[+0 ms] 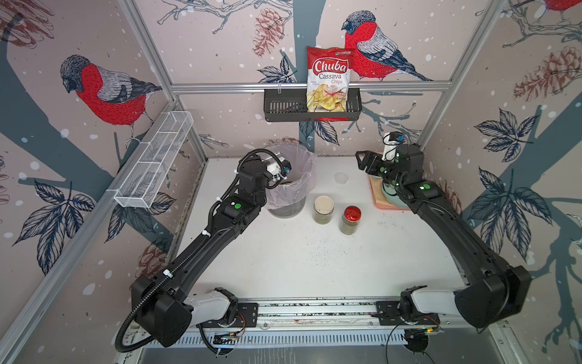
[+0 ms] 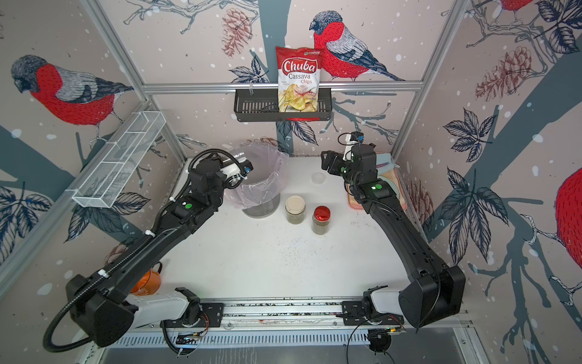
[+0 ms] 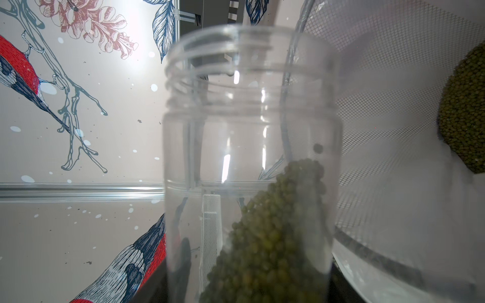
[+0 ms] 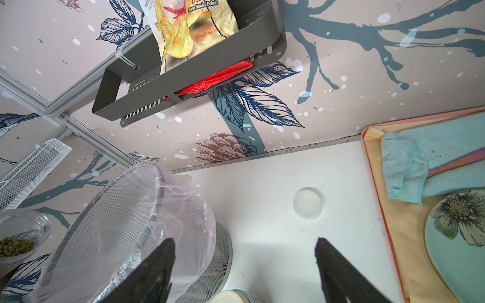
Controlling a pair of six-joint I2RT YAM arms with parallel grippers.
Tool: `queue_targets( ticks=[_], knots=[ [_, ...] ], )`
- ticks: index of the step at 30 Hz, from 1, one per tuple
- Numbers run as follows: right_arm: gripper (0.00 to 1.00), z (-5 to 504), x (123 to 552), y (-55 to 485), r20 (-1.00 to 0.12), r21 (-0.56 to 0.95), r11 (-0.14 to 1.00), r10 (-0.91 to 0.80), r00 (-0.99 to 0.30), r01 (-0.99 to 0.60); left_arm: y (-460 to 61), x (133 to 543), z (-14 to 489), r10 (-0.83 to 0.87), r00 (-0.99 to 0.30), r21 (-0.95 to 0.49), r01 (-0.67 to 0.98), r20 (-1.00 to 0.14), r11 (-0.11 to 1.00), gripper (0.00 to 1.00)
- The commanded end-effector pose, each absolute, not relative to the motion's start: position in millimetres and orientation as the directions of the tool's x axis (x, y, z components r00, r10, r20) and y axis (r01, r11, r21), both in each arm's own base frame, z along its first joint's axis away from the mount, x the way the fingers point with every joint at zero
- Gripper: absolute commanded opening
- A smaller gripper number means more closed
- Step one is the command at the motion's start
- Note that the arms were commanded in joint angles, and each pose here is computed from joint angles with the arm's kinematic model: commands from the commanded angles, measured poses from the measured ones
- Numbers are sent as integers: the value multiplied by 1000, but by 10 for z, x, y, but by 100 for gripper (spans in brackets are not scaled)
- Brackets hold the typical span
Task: Empty moldy mung beans from jars
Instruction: Pour the moldy mung beans from the jar into the trash bin.
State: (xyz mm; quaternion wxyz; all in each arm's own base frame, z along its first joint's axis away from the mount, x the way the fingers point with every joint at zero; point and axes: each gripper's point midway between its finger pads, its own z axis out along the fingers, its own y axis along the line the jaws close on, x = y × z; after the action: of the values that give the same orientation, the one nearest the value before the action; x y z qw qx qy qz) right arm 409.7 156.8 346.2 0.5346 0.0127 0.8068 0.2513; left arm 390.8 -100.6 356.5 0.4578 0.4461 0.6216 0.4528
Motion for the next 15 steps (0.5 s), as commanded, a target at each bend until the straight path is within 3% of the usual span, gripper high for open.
queue_targets(
  ticks=[1,15],
  knots=[
    [84,3531,4118,1598,-856,438,859,308,-415,-265,-976,3904,3661,971,-194,981,103,-142,164,0],
    [84,3533,4125,1582,-853,446,855,315,-417,-266,-1064,4034,3610,982,-186,986,159,-21,52,0]
  ],
)
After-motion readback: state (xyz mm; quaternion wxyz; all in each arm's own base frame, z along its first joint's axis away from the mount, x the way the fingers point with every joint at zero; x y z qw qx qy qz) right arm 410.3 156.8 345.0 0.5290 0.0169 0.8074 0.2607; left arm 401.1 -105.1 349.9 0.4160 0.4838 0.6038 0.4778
